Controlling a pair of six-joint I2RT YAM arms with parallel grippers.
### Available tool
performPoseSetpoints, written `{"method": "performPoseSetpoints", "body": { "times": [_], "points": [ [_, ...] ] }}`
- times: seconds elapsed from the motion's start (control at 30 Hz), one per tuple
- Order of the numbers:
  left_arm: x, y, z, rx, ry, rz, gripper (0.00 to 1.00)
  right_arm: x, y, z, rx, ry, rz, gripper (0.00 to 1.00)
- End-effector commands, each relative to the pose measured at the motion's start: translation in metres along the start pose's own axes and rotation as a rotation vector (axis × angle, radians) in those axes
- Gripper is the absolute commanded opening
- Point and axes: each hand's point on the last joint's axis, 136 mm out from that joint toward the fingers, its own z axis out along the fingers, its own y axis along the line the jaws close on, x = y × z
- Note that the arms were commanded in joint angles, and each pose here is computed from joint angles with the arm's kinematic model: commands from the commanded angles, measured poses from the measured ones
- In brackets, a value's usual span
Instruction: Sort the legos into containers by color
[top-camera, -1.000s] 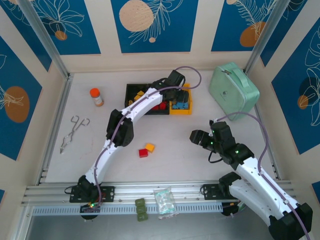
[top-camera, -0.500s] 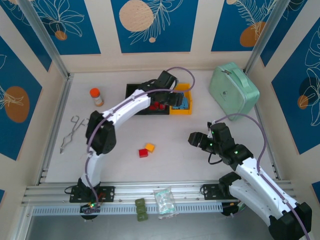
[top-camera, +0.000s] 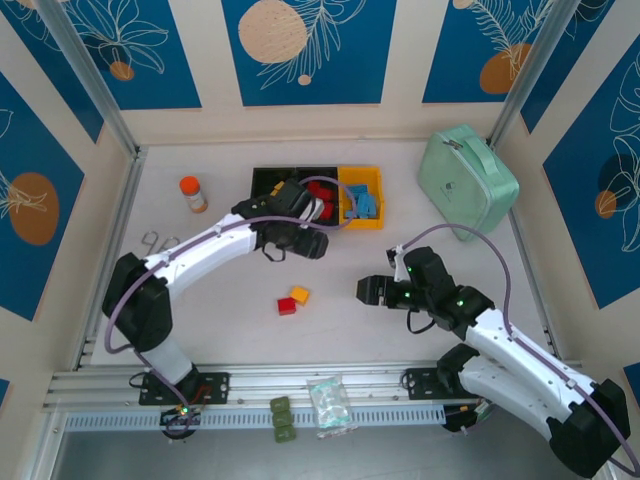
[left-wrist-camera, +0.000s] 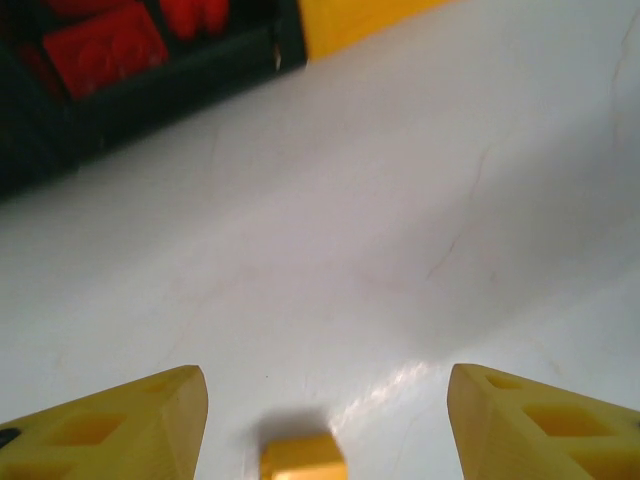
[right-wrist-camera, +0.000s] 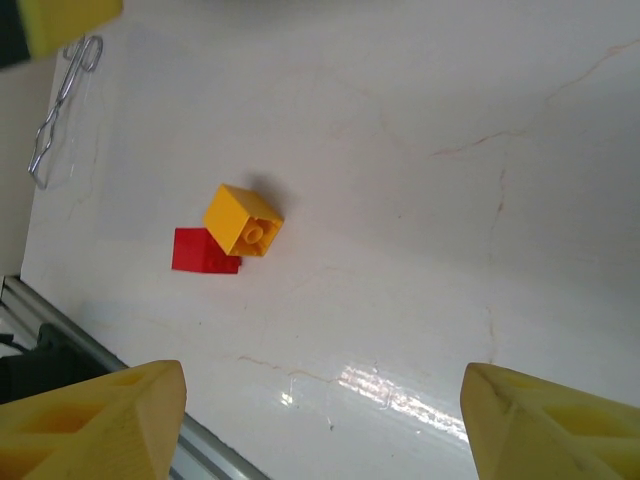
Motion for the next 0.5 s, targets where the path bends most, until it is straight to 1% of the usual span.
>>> {"method": "performPoseSetpoints", "body": {
  "times": [0.0,0.1,0.2,0.27,0.47],
  "points": [
    [0.034,0.003,-0.014,0.003,0.079,0.045,0.67,0.009,0.018,-0.003,-0.066,0.06,-0.064,0.73],
    [0.051,0.002,-0.014,0.031,0.119,0.045,0.7,0.022,0.024,-0.001,-0.081,0.116,-0.092,0.73],
    [0.064,0.001,-0.007,0.044,0.175,0.045,0.7,0.032,0.03,0.002,-0.096,0.161,-0.113,0.73],
    [0.07,0.002,-0.001,0.046,0.209,0.048,0.71,0.037,0.029,0.004,-0.085,0.171,-0.119,0.73],
    [0.081,0.0,0.018,0.057,0.265,0.033,0.71,0.045,0.023,0.007,-0.055,0.179,-0.12,0.73]
  ]
}}
